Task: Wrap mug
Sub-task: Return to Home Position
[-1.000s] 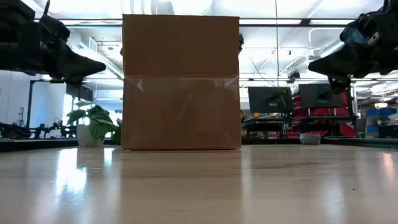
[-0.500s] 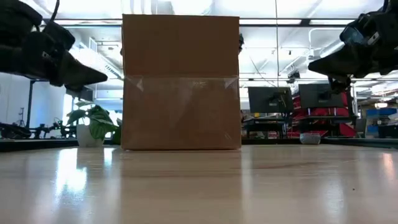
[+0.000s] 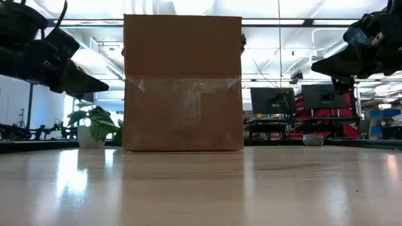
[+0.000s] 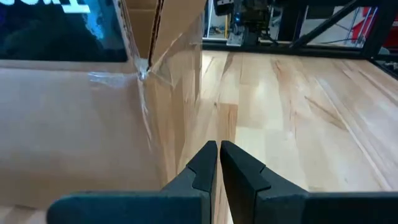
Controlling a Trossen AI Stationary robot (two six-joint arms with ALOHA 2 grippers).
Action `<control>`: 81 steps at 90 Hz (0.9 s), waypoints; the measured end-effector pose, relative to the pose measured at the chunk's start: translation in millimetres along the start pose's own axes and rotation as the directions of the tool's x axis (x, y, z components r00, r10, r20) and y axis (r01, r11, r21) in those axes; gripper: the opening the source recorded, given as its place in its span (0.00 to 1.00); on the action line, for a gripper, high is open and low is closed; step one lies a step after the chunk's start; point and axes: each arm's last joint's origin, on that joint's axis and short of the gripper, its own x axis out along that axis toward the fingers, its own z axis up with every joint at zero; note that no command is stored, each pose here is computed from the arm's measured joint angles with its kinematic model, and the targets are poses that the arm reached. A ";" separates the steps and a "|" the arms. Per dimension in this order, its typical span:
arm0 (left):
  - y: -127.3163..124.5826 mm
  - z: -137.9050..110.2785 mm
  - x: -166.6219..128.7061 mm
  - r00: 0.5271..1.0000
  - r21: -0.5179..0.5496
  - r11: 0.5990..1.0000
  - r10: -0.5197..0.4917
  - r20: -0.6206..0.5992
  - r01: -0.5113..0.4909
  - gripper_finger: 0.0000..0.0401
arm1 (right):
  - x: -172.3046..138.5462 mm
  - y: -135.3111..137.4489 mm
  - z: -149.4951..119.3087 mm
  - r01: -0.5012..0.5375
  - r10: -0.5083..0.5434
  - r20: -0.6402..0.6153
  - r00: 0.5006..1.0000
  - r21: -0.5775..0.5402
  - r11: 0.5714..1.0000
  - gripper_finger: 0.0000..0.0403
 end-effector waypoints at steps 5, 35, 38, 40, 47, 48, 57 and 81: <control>0.0 -0.5 0.4 1.000 0.001 1.000 0.000 -0.006 0.000 0.02 | 0.0 0.0 0.0 0.000 0.000 0.000 1.000 0.000 1.000 0.03; -0.4 -3.2 2.7 0.999 0.007 1.000 0.001 -0.040 -0.001 0.02 | 0.0 0.0 0.0 0.000 0.000 0.000 1.000 0.000 1.000 0.03; -0.3 -3.4 2.9 0.999 0.007 1.000 0.002 -0.043 -0.001 0.02 | 0.0 0.0 0.0 0.000 0.000 0.000 1.000 0.000 1.000 0.03; -0.4 -3.6 3.0 0.999 0.008 1.000 0.002 -0.045 -0.002 0.02 | 0.0 0.0 0.0 0.000 0.000 0.000 1.000 0.000 1.000 0.03; -0.4 -4.1 3.4 0.999 0.009 1.000 0.002 -0.051 -0.001 0.02 | 0.0 0.0 0.0 0.000 0.000 0.000 1.000 0.000 1.000 0.03; -0.4 -4.1 3.5 0.999 0.009 1.000 0.002 -0.052 -0.001 0.02 | 0.0 0.0 0.0 0.000 0.000 0.000 1.000 0.000 1.000 0.03; -0.5 -4.7 3.9 0.998 0.010 1.000 0.002 -0.059 -0.002 0.02 | 0.0 0.0 0.0 0.000 0.000 0.000 1.000 0.000 1.000 0.03; -0.6 -5.8 4.8 0.997 0.012 1.000 0.003 -0.072 -0.002 0.02 | 0.0 0.0 0.0 0.000 0.000 0.000 1.000 0.000 1.000 0.03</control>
